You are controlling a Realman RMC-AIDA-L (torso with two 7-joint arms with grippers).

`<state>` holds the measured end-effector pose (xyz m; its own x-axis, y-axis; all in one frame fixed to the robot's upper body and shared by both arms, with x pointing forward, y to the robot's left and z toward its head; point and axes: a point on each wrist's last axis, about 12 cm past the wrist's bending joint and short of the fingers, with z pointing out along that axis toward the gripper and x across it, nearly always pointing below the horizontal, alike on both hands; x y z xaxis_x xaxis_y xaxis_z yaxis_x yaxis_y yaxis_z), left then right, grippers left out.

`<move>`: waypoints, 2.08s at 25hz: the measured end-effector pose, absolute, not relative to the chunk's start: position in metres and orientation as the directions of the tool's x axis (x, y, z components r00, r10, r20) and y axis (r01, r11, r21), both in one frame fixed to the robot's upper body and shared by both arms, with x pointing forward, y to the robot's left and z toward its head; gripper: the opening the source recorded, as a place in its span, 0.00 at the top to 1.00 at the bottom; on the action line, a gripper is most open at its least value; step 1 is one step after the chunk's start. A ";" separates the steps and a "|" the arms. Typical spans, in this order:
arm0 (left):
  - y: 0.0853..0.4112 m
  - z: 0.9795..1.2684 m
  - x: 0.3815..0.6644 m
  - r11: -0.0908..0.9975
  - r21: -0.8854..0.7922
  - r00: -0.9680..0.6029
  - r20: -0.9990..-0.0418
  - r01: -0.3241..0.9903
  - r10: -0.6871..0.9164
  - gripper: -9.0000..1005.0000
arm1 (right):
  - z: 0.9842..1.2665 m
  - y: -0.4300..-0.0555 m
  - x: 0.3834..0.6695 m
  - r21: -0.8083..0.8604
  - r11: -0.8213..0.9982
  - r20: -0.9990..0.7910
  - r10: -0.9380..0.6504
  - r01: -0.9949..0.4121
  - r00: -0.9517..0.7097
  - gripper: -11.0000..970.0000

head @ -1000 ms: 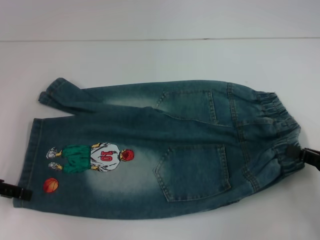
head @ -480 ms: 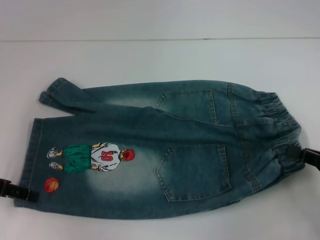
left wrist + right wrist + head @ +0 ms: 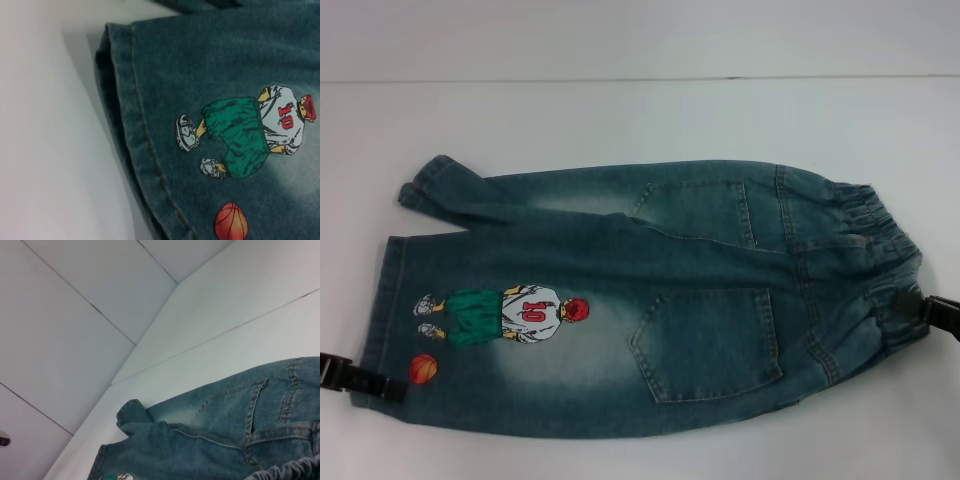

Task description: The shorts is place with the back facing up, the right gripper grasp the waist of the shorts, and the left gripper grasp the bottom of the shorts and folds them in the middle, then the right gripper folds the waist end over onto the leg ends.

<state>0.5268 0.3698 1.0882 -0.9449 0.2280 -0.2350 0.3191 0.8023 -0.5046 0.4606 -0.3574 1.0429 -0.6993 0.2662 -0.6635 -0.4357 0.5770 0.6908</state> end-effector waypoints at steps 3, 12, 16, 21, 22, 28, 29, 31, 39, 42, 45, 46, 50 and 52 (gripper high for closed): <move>0.368 1.088 0.528 0.800 -0.506 -0.943 -0.238 0.324 0.231 0.40 | 1.043 -0.357 0.461 0.691 0.577 -0.663 0.266 -0.436 -0.699 0.94; 0.362 1.089 0.530 0.769 -0.550 -0.945 -0.219 0.326 0.244 0.43 | 1.043 -0.357 0.461 0.691 0.577 -0.663 0.266 -0.436 -0.699 0.94; 0.361 1.090 0.531 0.762 -0.560 -0.945 -0.219 0.326 0.243 0.53 | 1.043 -0.357 0.461 0.690 0.577 -0.664 0.266 -0.437 -0.699 0.94; 0.361 1.091 0.532 0.761 -0.560 -0.944 -0.225 0.327 0.241 0.74 | 1.043 -0.358 0.461 0.688 0.578 -0.666 0.263 -0.439 -0.699 0.94; 0.361 1.091 0.532 0.761 -0.560 -0.944 -0.226 0.328 0.240 0.77 | 1.043 -0.358 0.461 0.688 0.578 -0.666 0.262 -0.439 -0.698 0.94; 0.360 1.092 0.534 0.758 -0.563 -0.943 -0.237 0.330 0.234 0.90 | 1.043 -0.358 0.461 0.688 0.577 -0.666 0.262 -0.440 -0.698 0.94; 0.360 1.092 0.534 0.757 -0.564 -0.942 -0.240 0.331 0.233 0.92 | 1.043 -0.358 0.461 0.688 0.577 -0.666 0.262 -0.440 -0.698 0.94; 0.360 1.093 0.534 0.755 -0.565 -0.942 -0.245 0.332 0.231 0.93 | 1.043 -0.358 0.461 0.688 0.577 -0.666 0.262 -0.440 -0.698 0.94; 0.360 1.097 0.540 0.746 -0.573 -0.934 -0.298 0.340 0.197 0.93 | 1.044 -0.361 0.459 0.677 0.589 -0.676 0.261 -0.441 -0.689 0.94; 0.359 1.097 0.542 0.745 -0.572 -0.931 -0.316 0.342 0.185 0.93 | 1.047 -0.364 0.462 0.665 0.602 -0.686 0.257 -0.442 -0.681 0.94; 0.357 1.097 0.544 0.743 -0.575 -0.928 -0.331 0.344 0.174 0.93 | 1.049 -0.365 0.466 0.656 0.610 -0.692 0.253 -0.444 -0.676 0.94; 0.356 1.098 0.545 0.739 -0.579 -0.926 -0.341 0.345 0.165 0.93 | 1.049 -0.365 0.467 0.654 0.611 -0.694 0.251 -0.445 -0.674 0.94; 0.355 1.099 0.547 0.728 -0.591 -0.920 -0.366 0.347 0.141 0.93 | 1.053 -0.366 0.473 0.644 0.619 -0.702 0.243 -0.450 -0.669 0.94; 0.354 1.099 0.548 0.724 -0.595 -0.915 -0.383 0.348 0.125 0.93 | 1.055 -0.367 0.476 0.638 0.623 -0.706 0.239 -0.452 -0.667 0.94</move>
<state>0.5482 0.3538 1.0995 -0.9153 0.1254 -0.3827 0.3481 0.7243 -0.5952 0.4757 -0.3672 1.0550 -0.6673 0.2387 -0.7055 -0.4518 0.6233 0.6383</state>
